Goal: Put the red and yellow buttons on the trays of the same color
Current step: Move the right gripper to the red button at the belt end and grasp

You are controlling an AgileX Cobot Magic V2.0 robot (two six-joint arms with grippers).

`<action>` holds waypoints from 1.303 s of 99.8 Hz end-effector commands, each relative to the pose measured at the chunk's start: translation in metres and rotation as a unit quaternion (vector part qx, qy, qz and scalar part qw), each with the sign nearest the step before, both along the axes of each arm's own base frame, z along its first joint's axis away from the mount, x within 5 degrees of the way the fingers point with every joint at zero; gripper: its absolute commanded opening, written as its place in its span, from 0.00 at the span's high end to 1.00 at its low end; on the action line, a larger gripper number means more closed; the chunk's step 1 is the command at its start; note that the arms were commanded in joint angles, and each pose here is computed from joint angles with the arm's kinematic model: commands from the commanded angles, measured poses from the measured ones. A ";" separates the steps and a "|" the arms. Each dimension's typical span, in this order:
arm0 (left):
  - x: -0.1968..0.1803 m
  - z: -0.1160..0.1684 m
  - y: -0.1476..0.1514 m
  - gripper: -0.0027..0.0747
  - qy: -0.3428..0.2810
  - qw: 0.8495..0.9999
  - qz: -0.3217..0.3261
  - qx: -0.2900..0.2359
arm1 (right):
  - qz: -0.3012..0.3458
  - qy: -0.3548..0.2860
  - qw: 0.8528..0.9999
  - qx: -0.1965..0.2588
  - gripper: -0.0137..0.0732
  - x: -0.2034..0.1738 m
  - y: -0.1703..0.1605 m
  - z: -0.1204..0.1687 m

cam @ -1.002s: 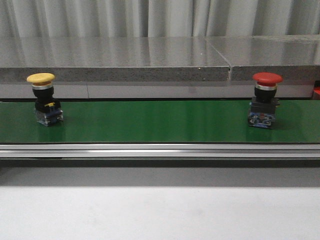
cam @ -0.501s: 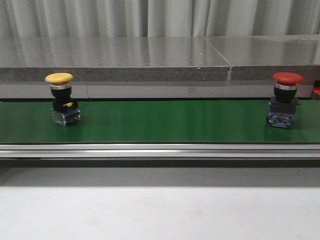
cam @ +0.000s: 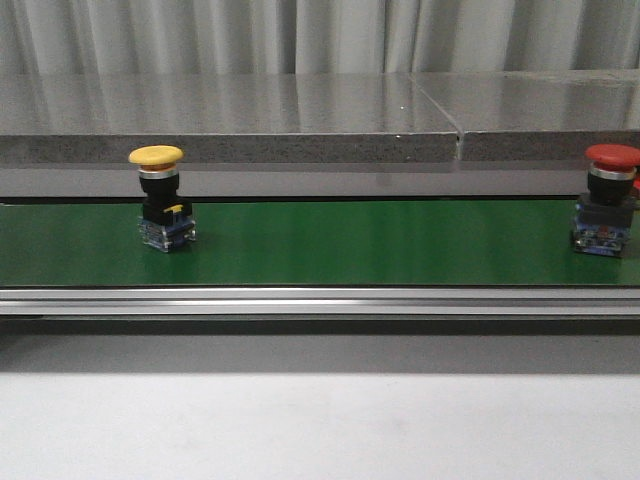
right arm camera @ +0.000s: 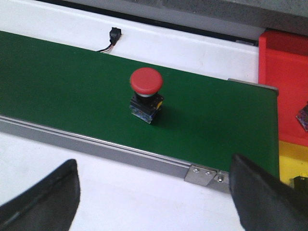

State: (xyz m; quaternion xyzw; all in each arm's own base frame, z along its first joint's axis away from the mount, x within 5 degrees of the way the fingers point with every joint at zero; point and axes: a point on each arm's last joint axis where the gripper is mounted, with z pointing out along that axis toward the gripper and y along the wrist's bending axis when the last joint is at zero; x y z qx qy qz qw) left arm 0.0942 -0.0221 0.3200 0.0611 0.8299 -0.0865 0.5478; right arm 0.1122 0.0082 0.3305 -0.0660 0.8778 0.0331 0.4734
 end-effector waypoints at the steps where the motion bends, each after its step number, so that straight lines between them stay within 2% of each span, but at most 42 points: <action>1: 0.002 0.015 -0.001 0.99 -0.048 0.999 0.001 -0.018 | -0.006 -0.014 1.000 0.007 0.11 0.017 -0.001 0.006; 24: 0.002 0.015 -0.001 0.99 -0.048 0.999 0.001 -0.018 | -0.021 0.049 0.999 0.012 0.11 0.067 -0.007 -0.021; 42: 0.002 0.015 -0.001 0.99 -0.048 0.999 0.001 -0.018 | -0.039 0.071 0.997 0.011 0.11 0.106 -0.013 -0.046; 49: 0.002 0.015 -0.001 0.99 -0.048 0.999 0.001 -0.018 | -0.040 0.085 0.996 0.012 0.11 0.118 -0.014 -0.050; 73: 0.002 0.015 -0.001 0.99 -0.048 0.999 0.001 -0.018 | -0.046 0.069 0.996 0.010 0.11 0.157 -0.018 -0.042; 94: 0.002 0.015 -0.001 0.99 -0.048 0.999 0.001 -0.018 | -0.044 0.101 0.994 0.011 0.12 0.179 -0.019 -0.055; 98: 0.002 0.015 -0.001 0.99 -0.048 0.999 0.001 -0.018 | -0.043 0.110 0.993 0.012 0.15 0.182 -0.020 -0.058; 103: 0.002 0.015 -0.001 0.99 -0.048 0.999 0.001 -0.018 | -0.041 0.124 0.991 0.013 0.24 0.184 -0.019 -0.061; 108: 0.002 0.015 -0.001 0.99 -0.048 0.999 0.001 -0.018 | -0.036 0.139 0.989 0.016 0.37 0.185 -0.019 -0.062; 115: 0.002 0.015 -0.001 0.99 -0.048 0.999 0.001 -0.018 | -0.030 0.154 0.987 0.018 0.61 0.185 -0.018 -0.059; 120: 0.002 0.015 -0.001 0.99 -0.048 0.999 0.001 -0.018 | -0.026 0.159 0.987 0.019 0.72 0.186 -0.017 -0.055; 125: 0.002 0.015 -0.001 0.99 -0.048 0.999 0.001 -0.018 | -0.024 0.156 0.987 0.020 0.80 0.187 -0.017 -0.049; 130: 0.002 0.015 -0.001 0.99 -0.048 0.999 0.001 -0.018 | -0.022 0.147 0.989 0.019 0.82 0.190 -0.017 -0.041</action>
